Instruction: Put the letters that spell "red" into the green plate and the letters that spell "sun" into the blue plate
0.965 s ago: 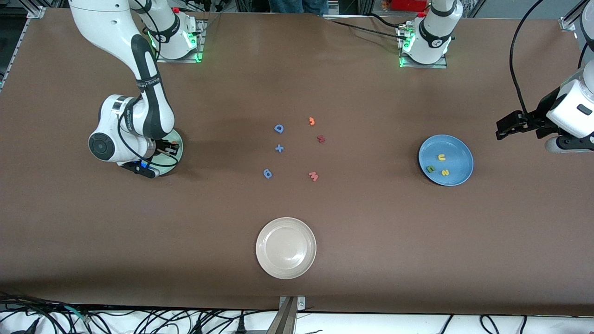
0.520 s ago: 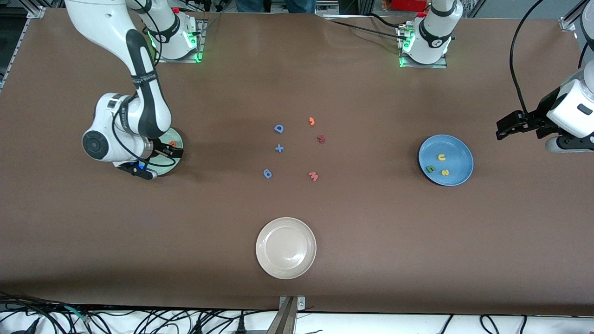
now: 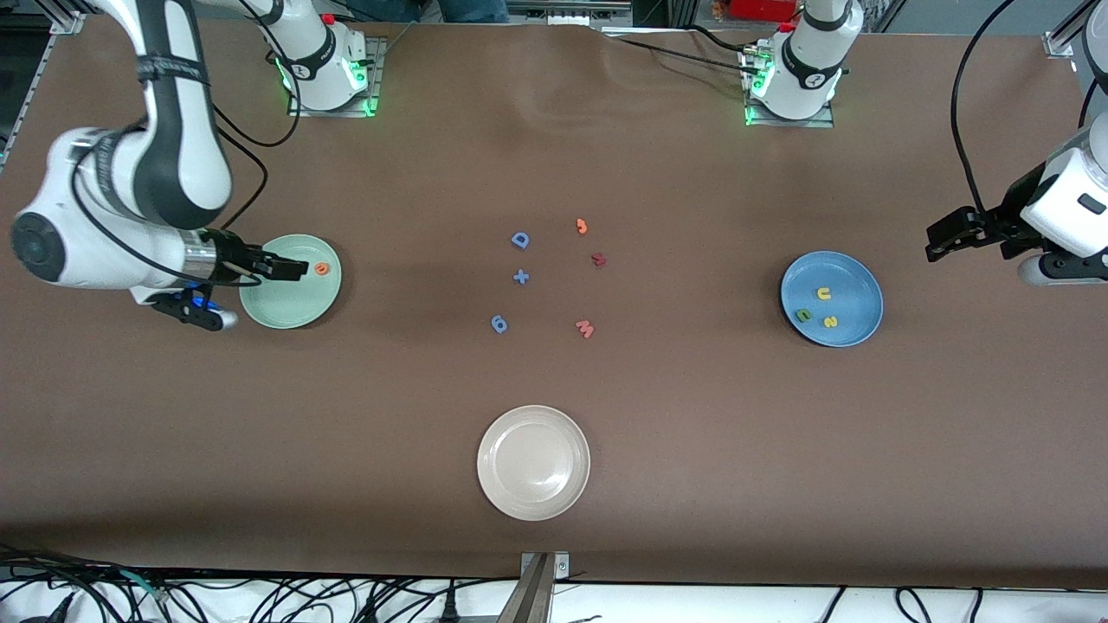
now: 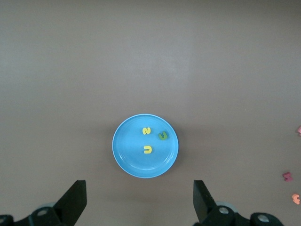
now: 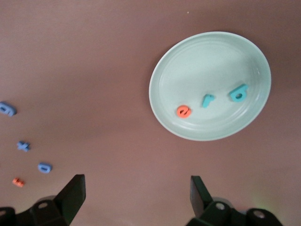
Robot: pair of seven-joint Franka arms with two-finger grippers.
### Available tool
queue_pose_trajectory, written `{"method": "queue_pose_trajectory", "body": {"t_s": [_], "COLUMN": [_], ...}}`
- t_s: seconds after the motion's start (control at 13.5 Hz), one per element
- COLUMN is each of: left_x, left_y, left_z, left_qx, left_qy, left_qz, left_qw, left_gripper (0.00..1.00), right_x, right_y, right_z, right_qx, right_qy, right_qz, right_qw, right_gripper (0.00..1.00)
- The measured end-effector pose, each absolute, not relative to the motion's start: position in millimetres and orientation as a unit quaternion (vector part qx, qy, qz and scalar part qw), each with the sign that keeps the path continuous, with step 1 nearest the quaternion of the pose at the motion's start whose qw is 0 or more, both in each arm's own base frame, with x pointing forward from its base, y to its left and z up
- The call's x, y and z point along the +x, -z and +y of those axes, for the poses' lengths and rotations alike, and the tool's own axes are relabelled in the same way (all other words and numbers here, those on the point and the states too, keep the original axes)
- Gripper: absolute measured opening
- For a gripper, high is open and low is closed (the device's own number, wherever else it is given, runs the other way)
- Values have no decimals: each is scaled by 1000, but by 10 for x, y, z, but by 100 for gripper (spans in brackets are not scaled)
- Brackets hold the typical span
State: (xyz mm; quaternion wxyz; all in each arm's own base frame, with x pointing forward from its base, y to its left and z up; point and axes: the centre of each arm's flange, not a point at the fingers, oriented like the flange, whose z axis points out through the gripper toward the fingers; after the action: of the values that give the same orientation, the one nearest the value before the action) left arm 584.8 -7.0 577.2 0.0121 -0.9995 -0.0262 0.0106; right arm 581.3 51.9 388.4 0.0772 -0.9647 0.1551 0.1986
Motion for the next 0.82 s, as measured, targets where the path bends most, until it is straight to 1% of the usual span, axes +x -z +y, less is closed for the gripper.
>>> {"method": "queue_pose_trajectory", "body": {"t_s": [0.15,0.3,0.59,0.82], "left_x": [5852,5853,5853,5853], "left_y": [-5775,-5775,-5775,-5775], "left_z": [-67,-67,-64,-63], "left_qx": [-1000,-1000,-1000,-1000], "left_qy": [-9,-9,-9,-9], "left_qz": [-26,-25,-23,-21], "left_qw": [12,12,12,12], "left_gripper": [100,100,100,100], "right_x": [5870,5906,5931,5886], "right_y": [-4236,-4479,-4782,-5052], "right_z": [481,377,203,101], "right_qx": [-964,-966,-972,-979], "right_qy": [-203,-197,-183,-163], "right_qz": [150,149,123,107], "right_qw": [80,80,79,60], "right_gripper": [99,99,99,99]}}
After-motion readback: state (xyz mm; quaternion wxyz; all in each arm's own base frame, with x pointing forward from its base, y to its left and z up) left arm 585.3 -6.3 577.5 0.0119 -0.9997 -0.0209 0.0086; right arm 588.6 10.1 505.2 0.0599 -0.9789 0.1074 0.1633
